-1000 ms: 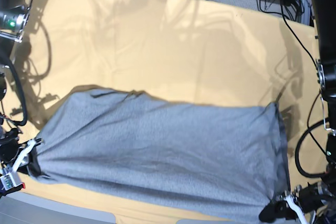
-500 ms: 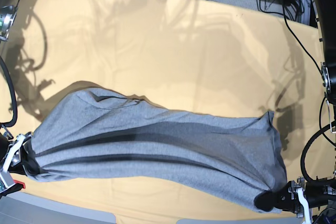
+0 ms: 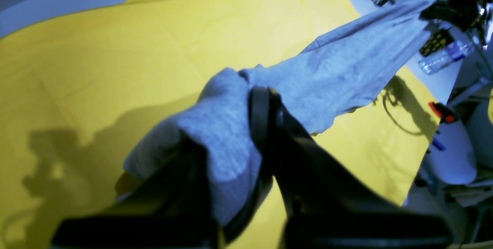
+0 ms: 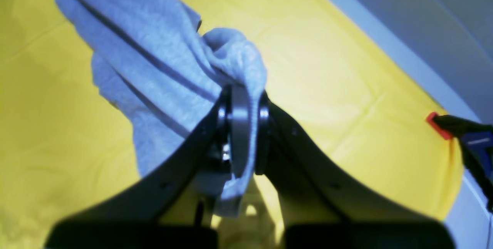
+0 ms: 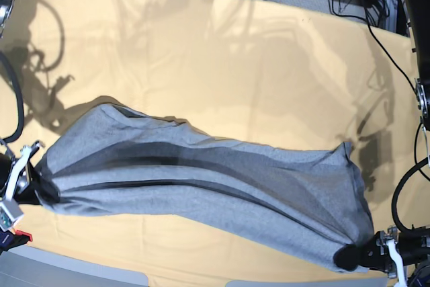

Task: Layout the t-shirt on the table in an organized manner, then fold the t-shirt properly
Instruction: 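Lift the shirt with both grippers and swing it away from the robot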

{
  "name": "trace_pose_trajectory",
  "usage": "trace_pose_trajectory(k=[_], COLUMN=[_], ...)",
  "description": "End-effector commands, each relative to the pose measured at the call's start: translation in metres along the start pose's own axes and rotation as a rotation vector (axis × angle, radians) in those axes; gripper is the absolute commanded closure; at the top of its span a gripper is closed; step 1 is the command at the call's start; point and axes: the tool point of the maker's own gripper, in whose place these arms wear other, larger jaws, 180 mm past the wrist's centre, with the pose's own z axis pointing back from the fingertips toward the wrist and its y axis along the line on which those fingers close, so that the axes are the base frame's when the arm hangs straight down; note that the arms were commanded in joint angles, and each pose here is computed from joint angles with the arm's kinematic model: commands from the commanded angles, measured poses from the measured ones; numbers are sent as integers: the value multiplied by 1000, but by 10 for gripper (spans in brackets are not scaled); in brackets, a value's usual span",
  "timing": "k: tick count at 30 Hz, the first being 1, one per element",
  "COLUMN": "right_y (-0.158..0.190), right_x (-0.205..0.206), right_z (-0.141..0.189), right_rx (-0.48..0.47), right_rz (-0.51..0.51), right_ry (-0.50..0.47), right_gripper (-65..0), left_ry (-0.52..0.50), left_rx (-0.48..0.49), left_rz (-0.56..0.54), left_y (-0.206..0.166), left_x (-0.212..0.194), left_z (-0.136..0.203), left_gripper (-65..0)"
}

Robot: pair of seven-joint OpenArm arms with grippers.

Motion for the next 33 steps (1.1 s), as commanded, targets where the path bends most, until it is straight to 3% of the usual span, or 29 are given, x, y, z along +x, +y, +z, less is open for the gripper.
trace_pose_trajectory(k=[1, 12, 16, 19, 26, 29, 33], right_y=[-9, 0, 16, 27, 31, 40, 49], right_x=[15, -15, -26, -15, 7, -2, -25], right_z=[12, 6, 6, 9, 28, 32, 36], right_rx=[-33, -15, 66, 120, 75, 74, 92], right_rz=[21, -17, -50, -59, 20, 29, -17], right_ry=[-49, 15, 63, 13, -50, -29, 10], right_gripper=[0, 0, 0, 0, 0, 0, 0], left_ry=[-74, -2, 16, 17, 61, 126, 215], left_rx=[-4, -19, 0, 16, -1, -13, -31], left_rz=[-53, 34, 54, 50, -149, -227, -254], left_y=[-8, 0, 6, 9, -28, -47, -62], left_x=[28, -24, -37, -37, -31, -53, -92], left_z=[14, -3, 3, 10, 10, 10, 10], left_gripper=[0, 0, 0, 0, 0, 0, 0])
